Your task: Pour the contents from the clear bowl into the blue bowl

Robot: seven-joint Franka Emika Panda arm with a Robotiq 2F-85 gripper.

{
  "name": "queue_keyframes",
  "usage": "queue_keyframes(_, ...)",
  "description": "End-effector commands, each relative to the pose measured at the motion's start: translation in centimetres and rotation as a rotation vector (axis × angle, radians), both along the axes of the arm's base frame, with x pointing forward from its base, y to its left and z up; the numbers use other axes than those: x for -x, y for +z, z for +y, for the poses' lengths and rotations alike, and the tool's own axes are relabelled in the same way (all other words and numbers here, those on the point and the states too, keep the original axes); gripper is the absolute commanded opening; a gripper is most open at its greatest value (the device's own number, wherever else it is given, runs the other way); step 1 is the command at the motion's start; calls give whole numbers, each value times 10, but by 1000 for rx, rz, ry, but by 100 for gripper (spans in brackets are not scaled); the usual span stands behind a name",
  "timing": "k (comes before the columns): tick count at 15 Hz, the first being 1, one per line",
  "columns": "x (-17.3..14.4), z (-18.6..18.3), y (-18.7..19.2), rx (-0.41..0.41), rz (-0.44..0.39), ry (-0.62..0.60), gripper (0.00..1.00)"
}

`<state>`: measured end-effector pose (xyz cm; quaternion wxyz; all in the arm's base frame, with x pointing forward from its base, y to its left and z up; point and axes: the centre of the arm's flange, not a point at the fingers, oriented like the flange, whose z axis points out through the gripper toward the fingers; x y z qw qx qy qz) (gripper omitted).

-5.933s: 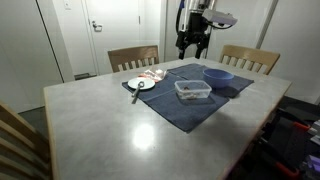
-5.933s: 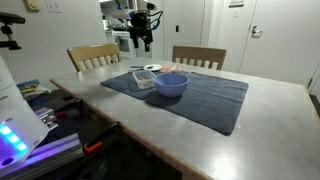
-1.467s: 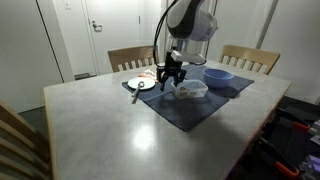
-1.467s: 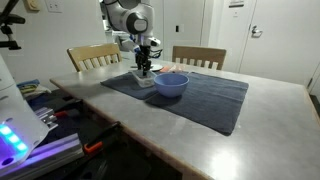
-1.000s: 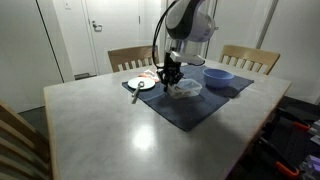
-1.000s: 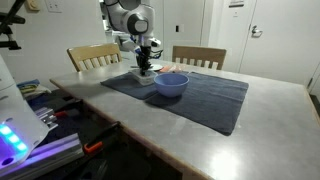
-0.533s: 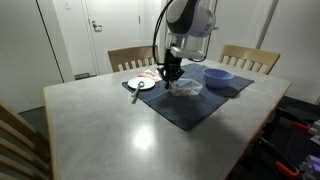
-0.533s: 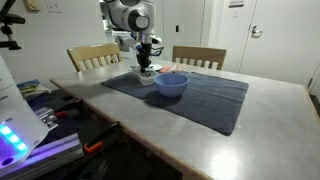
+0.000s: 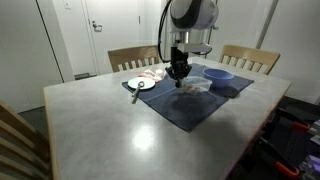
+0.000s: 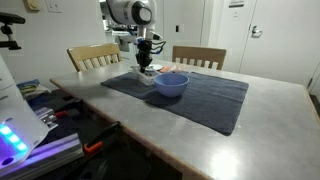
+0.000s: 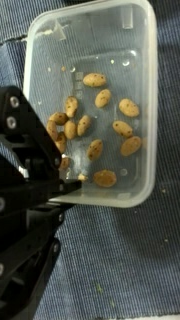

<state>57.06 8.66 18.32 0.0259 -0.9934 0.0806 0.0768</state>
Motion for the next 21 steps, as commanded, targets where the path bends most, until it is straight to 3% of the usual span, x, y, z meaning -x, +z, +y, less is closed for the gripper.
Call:
queue_keyframes(1,11,-17,22,33,43,51,2)
queue_keyframes(6,16,-40,52,-12,2,134,2)
queue_keyframes(21,38,-60,85,-336,-170,327,2)
